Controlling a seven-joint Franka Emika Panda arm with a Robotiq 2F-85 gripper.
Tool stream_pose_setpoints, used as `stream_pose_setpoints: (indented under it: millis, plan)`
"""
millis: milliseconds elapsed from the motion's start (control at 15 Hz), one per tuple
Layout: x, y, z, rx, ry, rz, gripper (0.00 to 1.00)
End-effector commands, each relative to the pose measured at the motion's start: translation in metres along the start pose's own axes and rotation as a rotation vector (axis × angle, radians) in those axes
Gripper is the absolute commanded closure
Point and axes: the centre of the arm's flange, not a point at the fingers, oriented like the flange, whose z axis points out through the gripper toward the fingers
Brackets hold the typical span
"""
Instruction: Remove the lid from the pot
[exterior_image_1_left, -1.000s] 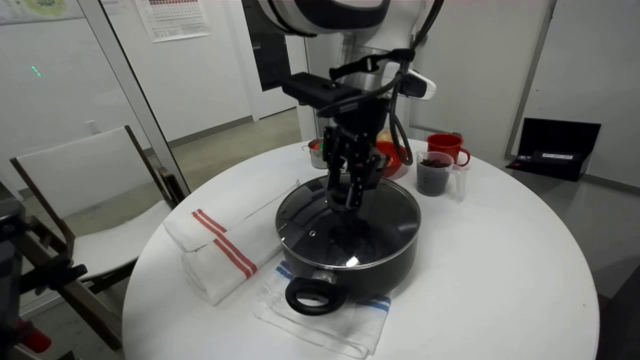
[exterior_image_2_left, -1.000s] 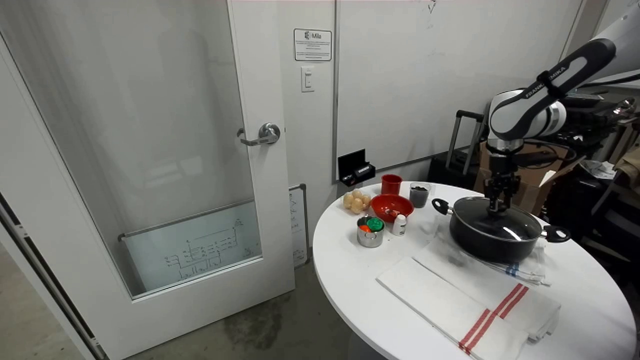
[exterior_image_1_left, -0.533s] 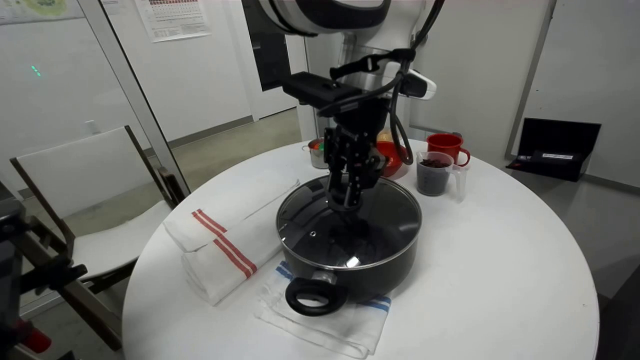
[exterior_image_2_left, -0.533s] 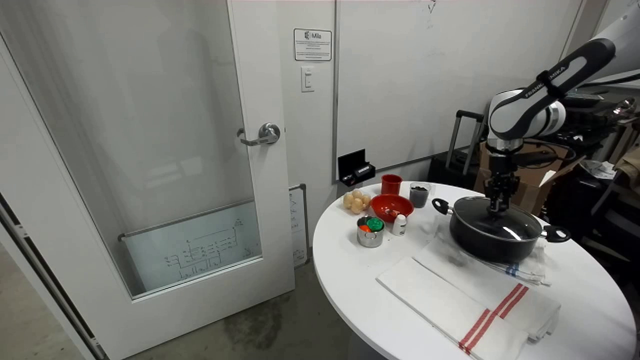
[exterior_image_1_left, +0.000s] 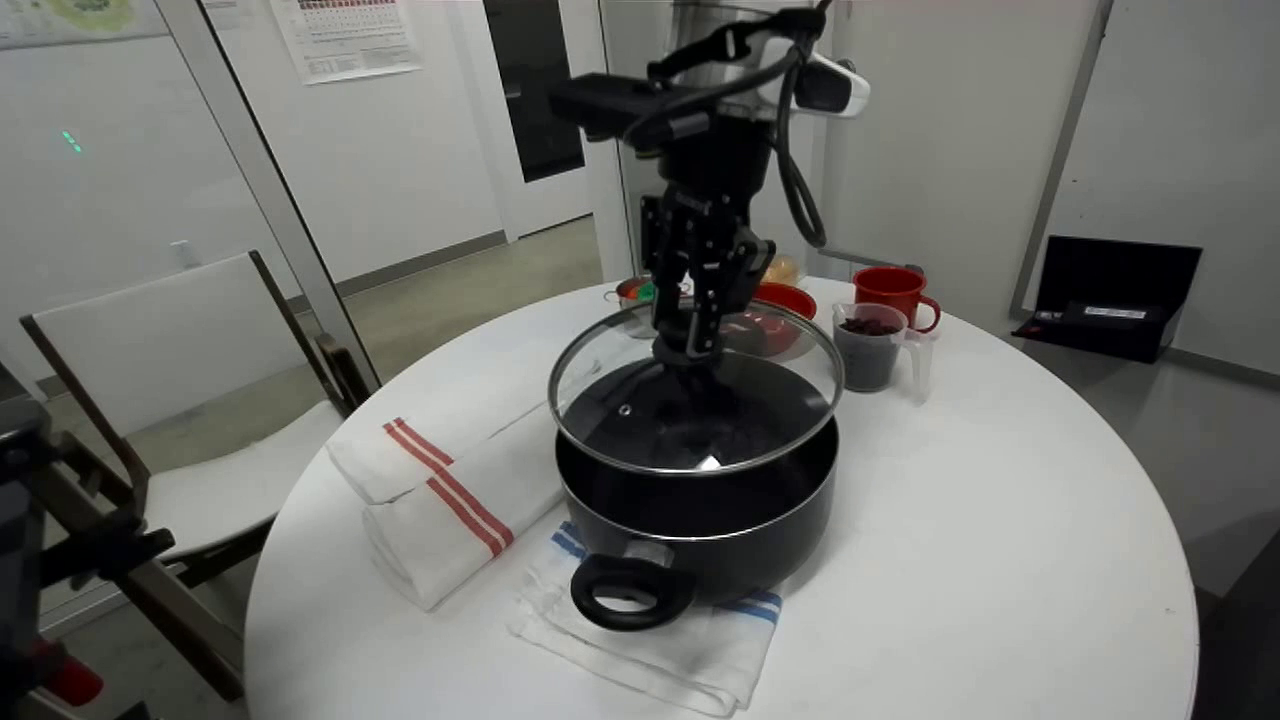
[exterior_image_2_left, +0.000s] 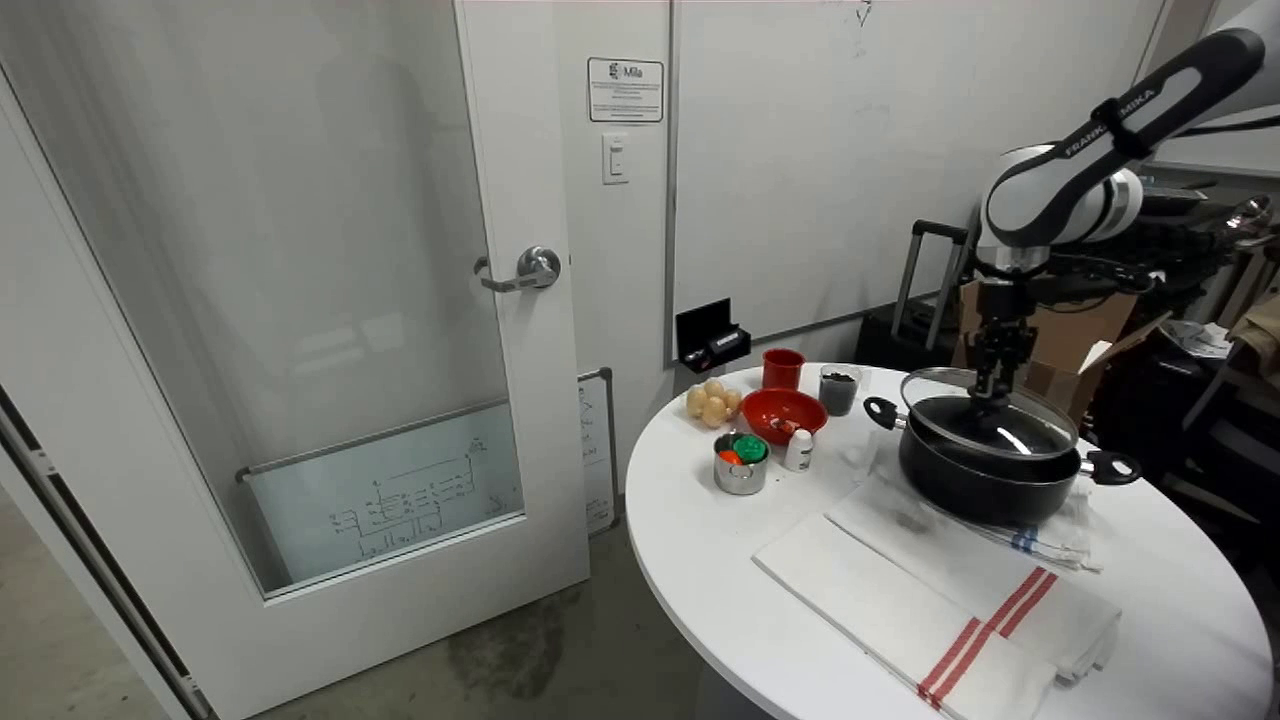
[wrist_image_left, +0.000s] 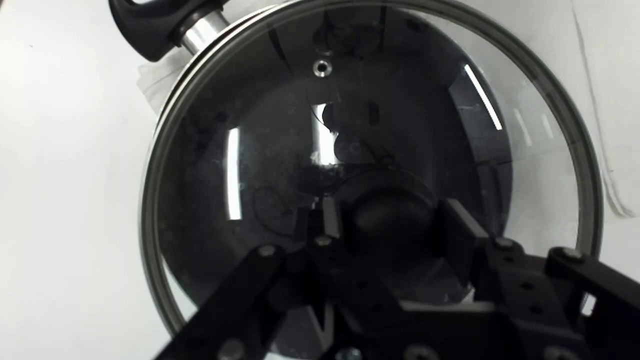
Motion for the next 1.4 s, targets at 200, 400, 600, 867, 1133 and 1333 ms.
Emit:
stream_pose_setpoints:
  millis: [200,400,600,867,1133,1333]
  plan:
    - [-0.049,-0.044,-0.065,0.045,0.006,-0.125,0.75]
    - [-0.055,-0.087,-0.075,0.041,-0.008,-0.209,0.75]
    - [-0.059,-0.134,-0.076,0.039,-0.036,-0.285,0.75]
    - [-0.066,-0.194,-0.059,0.037,-0.091,-0.375,0.75]
    - [-0.069,-0.228,-0.032,0.023,-0.132,-0.426,0.75]
    - [-0.059,-0.238,-0.009,0.019,-0.143,-0.425,0.75]
